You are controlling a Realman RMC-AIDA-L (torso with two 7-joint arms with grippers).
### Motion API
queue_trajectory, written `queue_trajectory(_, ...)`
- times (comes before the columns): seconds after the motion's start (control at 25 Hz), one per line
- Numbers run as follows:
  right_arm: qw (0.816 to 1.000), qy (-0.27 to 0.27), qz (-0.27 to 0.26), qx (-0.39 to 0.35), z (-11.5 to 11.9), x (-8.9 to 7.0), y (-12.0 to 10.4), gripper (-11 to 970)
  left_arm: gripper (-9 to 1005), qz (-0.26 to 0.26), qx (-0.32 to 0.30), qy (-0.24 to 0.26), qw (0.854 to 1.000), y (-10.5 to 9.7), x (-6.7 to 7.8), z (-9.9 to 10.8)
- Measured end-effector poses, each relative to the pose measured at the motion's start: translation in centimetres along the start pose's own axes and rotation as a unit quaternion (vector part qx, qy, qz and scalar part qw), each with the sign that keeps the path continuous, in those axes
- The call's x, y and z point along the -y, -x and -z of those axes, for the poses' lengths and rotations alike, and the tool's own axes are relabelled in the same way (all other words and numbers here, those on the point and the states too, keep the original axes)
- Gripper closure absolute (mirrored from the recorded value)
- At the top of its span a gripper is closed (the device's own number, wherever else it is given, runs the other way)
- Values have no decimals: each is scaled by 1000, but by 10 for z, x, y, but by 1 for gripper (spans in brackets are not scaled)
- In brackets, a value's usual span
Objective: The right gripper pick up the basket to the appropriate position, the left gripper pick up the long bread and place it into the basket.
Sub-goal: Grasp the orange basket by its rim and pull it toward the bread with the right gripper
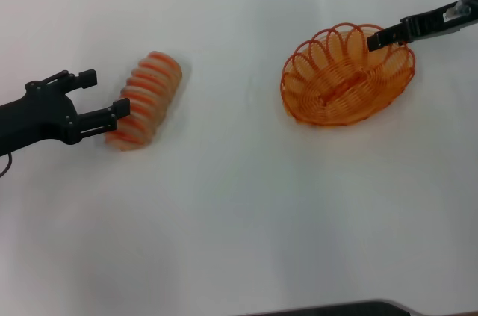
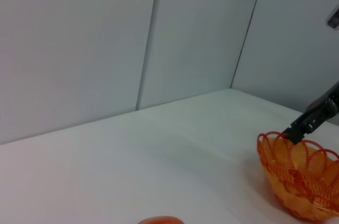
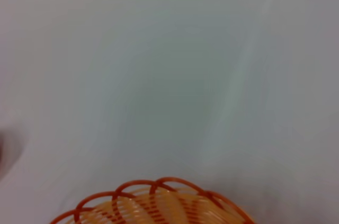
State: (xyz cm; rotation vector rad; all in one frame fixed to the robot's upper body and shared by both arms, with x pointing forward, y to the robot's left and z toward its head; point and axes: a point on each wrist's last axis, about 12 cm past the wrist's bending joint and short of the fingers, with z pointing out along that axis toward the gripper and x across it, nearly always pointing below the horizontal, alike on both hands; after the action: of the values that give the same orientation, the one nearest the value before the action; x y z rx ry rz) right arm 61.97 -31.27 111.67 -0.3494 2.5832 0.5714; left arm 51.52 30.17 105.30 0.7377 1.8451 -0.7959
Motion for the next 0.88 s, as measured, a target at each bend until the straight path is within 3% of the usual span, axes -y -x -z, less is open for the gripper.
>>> queue_trajectory(0.8, 1000, -11, -9, -6, -10, 4, -10, 342, 137, -4, -8, -1, 1000, 0, 0, -4)
queue_trajectory(0.88, 1000, -10, -10, -7, -12, 4, -10, 402, 136, -4, -9, -1, 1000, 0, 0, -4)
